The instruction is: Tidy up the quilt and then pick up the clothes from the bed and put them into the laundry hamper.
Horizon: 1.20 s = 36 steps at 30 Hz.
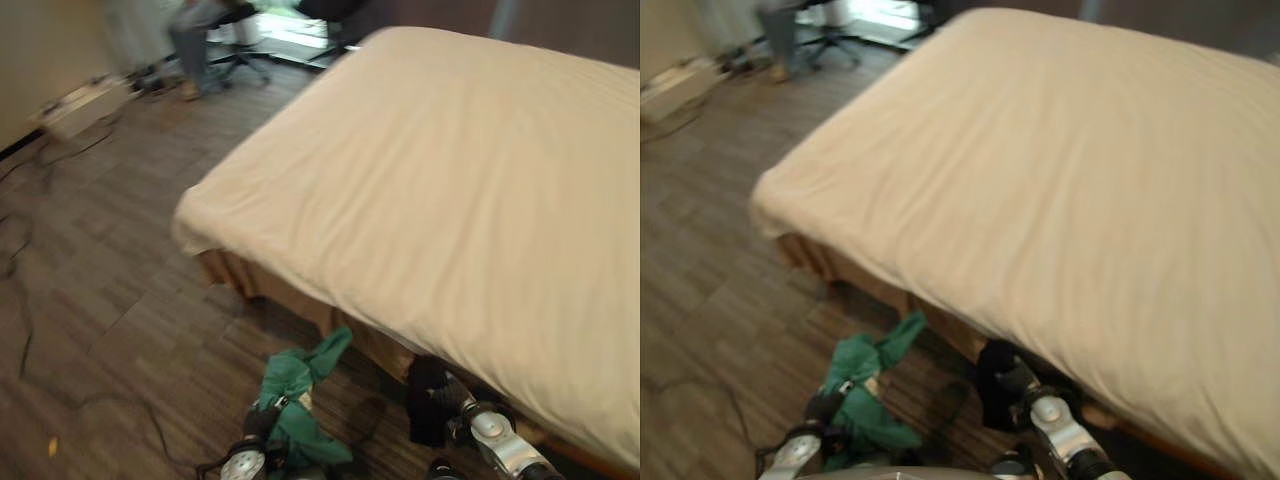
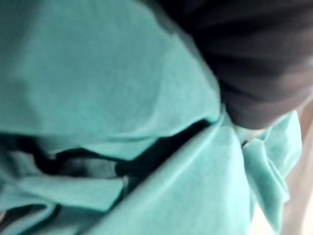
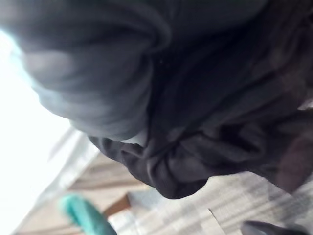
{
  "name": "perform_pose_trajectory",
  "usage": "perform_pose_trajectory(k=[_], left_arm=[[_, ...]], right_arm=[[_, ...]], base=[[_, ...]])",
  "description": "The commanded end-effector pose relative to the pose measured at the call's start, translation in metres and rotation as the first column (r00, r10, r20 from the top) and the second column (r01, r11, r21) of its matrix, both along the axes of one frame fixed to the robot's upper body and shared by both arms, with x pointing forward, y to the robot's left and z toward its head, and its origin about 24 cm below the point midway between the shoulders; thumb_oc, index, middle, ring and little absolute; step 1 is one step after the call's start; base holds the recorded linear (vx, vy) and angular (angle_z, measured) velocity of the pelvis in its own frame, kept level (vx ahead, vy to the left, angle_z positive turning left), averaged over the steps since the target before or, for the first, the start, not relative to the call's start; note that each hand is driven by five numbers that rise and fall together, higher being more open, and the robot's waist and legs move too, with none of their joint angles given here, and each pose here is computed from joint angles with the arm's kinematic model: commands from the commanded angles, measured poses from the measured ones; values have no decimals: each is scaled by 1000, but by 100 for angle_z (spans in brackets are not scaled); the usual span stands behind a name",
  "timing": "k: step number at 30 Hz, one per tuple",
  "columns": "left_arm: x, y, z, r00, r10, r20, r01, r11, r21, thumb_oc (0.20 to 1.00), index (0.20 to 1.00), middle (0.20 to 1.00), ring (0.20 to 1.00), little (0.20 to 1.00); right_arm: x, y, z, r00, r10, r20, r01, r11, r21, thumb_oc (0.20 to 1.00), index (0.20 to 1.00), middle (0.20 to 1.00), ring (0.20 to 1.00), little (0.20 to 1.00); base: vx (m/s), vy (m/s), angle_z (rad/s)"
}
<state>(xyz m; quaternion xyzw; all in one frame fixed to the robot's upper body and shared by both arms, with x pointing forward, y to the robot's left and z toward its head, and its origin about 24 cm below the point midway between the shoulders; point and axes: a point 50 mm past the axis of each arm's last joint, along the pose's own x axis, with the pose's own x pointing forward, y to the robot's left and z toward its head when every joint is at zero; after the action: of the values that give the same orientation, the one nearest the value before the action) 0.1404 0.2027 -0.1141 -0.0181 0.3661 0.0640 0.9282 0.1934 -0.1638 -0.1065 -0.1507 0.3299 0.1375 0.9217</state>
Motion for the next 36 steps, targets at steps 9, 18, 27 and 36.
perform_pose_trajectory(k=[9,18,27,36], left_arm=[[18,57,24,987,83,137,-93,993,70,200,200,200,200,200],[5,-13,-39,949,-109,-296,161,975,156,200,200,200,200,200],[15,-13,-34,953,-149,-263,197,966,168,200,200,200,200,200],[36,-12,-24,982,-82,-168,111,980,165,200,200,200,200,200]], right_arm=[[-6,-38,11,923,-379,62,369,919,139,200,200,200,200,200],[-63,-56,-44,897,-337,-284,308,940,-145,200,200,200,200,200],[-61,-55,-43,913,-298,-280,263,952,-156,200,200,200,200,200],[-26,-60,-22,962,-242,-126,221,962,-162,200,200,200,200,200]], base=[[51,305,148],[80,116,101],[134,-65,7],[280,-44,17]])
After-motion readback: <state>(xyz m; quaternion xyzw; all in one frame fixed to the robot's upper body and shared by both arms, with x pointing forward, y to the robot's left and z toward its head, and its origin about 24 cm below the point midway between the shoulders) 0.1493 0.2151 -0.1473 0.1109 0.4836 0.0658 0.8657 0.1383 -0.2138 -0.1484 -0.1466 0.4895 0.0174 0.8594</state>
